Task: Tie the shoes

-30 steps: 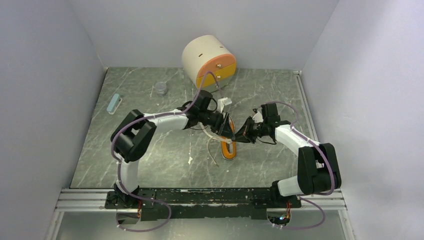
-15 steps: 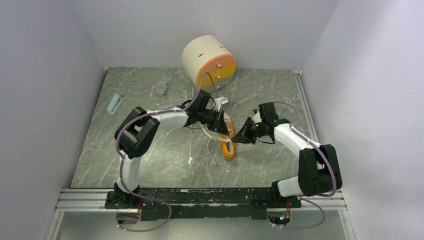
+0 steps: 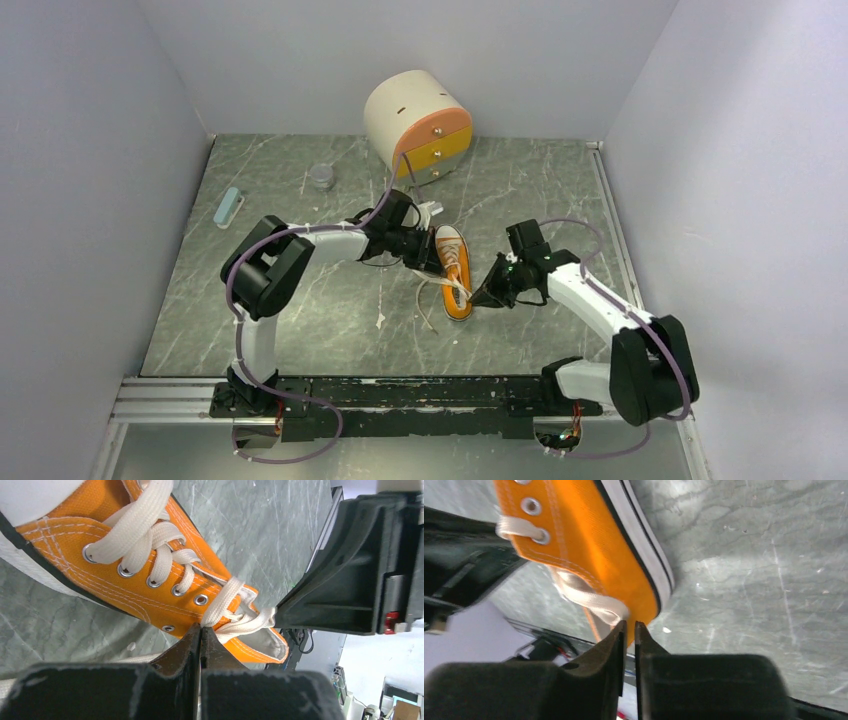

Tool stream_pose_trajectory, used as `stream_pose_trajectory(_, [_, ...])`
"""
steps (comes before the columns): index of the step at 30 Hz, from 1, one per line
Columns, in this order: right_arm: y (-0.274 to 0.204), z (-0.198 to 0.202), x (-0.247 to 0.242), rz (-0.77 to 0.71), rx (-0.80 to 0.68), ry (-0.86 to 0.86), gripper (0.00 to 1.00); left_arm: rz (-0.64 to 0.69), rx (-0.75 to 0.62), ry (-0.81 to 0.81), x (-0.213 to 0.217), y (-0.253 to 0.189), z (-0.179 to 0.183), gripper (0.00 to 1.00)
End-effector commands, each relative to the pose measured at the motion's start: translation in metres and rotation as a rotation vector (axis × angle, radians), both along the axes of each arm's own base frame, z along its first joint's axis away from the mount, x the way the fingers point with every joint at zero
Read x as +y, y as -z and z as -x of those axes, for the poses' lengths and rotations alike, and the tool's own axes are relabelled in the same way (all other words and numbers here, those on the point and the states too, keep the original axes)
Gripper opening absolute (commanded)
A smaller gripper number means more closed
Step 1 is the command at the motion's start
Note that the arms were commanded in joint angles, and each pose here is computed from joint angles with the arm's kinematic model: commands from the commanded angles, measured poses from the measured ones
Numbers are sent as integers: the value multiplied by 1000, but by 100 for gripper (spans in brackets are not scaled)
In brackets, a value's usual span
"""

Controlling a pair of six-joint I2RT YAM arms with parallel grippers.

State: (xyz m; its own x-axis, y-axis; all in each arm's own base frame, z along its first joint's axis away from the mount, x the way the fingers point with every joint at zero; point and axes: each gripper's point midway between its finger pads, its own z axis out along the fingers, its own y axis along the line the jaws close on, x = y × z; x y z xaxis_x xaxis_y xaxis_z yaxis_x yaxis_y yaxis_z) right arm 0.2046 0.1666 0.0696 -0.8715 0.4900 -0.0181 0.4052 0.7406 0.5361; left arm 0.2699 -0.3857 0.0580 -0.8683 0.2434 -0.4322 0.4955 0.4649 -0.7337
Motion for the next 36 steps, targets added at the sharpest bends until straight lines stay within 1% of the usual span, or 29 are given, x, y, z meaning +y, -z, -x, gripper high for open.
stream_pose_trajectory(1, [4, 9, -1, 45, 0, -173, 25, 38, -25, 10, -1, -10, -2, 5])
stream_pose_trajectory(3, [1, 6, -6, 81, -27, -287, 31, 36, -20, 21, 0, -8, 0, 5])
stream_pose_trajectory(5, [-8, -7, -7, 106, -114, -411, 34, 40, -17, 30, 0, -9, 2, 5])
stream_pose_trajectory(6, [-14, -14, -6, 114, -151, -442, 35, 43, -17, 31, 0, -9, 3, 5])
stream_pose_trajectory(8, [-28, -32, -5, 143, -255, -534, 35, 51, -15, 31, 0, -11, 3, 5])
stream_pose_trajectory(11, [-53, -53, 6, 138, -391, -627, 35, 61, -11, 40, -2, -14, 5, 5])
stream_pose_trajectory(13, [-62, -60, 14, 139, -476, -699, 35, 61, -15, 45, -1, -15, 4, 5])
stream_pose_trajectory(14, [-62, -64, 11, 173, -499, -717, 36, 57, -16, 46, -1, -15, 4, 5])
stream_pose_trajectory(16, [-62, -65, 14, 171, -534, -782, 36, 53, -13, 47, -1, -16, 4, 5])
stream_pose_trajectory(19, [-59, -57, 36, 133, -571, -870, 36, 69, -10, 46, -4, -18, 3, 5])
stream_pose_trajectory(21, [-51, -54, 48, 158, -588, -929, 36, 73, -7, 45, -4, -19, 2, 5])
stream_pose_trajectory(30, [-29, -61, 43, 313, -611, -1001, 37, 95, 5, 43, -5, -21, 5, 5])
stream_pose_trajectory(36, [-17, -49, 52, 337, -627, -1091, 37, 108, 10, 41, -7, -23, 5, 5])
